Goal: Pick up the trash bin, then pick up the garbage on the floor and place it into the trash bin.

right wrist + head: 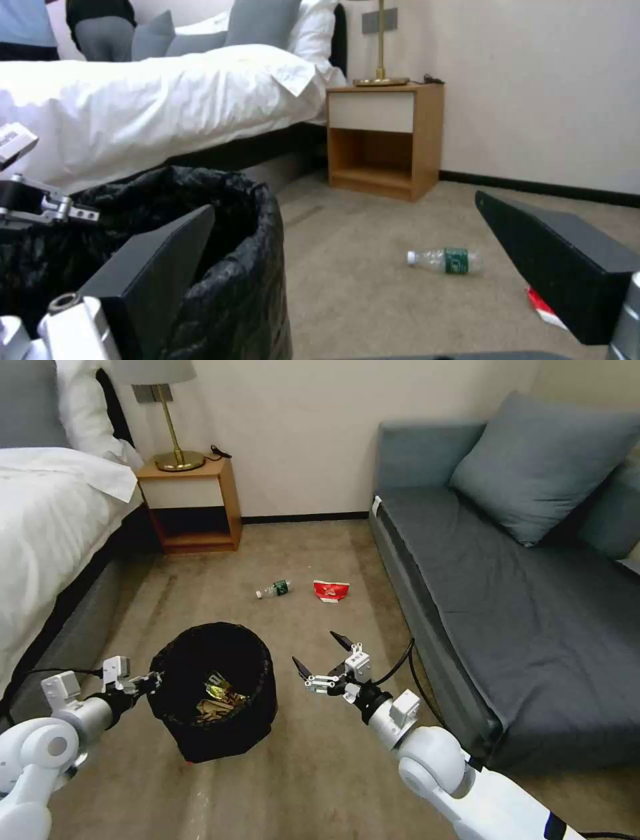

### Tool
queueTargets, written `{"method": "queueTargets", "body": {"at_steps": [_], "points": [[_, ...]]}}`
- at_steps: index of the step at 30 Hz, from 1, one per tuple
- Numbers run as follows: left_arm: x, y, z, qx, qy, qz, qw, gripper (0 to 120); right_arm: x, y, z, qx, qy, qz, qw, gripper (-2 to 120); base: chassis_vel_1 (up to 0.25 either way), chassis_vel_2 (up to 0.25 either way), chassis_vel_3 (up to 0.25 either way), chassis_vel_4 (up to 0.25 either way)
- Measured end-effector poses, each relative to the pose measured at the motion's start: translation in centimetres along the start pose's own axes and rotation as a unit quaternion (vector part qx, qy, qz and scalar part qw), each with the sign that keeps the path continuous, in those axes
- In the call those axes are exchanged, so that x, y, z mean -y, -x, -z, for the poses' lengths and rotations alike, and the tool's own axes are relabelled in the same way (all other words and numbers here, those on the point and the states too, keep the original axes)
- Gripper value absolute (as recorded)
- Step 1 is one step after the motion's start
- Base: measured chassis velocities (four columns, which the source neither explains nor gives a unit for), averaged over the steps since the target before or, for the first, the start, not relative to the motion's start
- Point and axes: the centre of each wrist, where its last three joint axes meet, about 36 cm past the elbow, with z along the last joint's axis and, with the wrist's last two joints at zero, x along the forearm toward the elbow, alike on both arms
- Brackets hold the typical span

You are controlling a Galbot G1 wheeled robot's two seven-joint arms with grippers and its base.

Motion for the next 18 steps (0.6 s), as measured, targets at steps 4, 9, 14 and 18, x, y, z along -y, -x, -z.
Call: {"method": "queueTargets", "body": {"at_steps": [4,9,14,18], "points": [[0.01,0.03,-0.02,0.0,0.0,0.0,1.0,7,-0.06,-0.07,-0.06,-0.001,0.001,0.0,1.0,100,-0.118,0.115,0.107,-0.125],[-0.01,0.07,-0.01,0.0,0.0,0.001,1.0,7,-0.14,-0.11,-0.12,0.0,0.002,0.0,1.0,100,-0.131,0.116,0.133,-0.139],[-0.02,0.08,0.0,0.0,0.001,0.001,1.0,7,-0.19,-0.11,-0.14,0.0,0.003,0.001,1.0,100,-0.157,0.148,0.141,-0.149],[-0.03,0.06,0.02,-0.001,0.001,0.001,1.0,7,-0.22,-0.11,-0.17,0.0,0.003,0.001,1.0,100,-0.146,0.166,0.152,-0.149]]}}
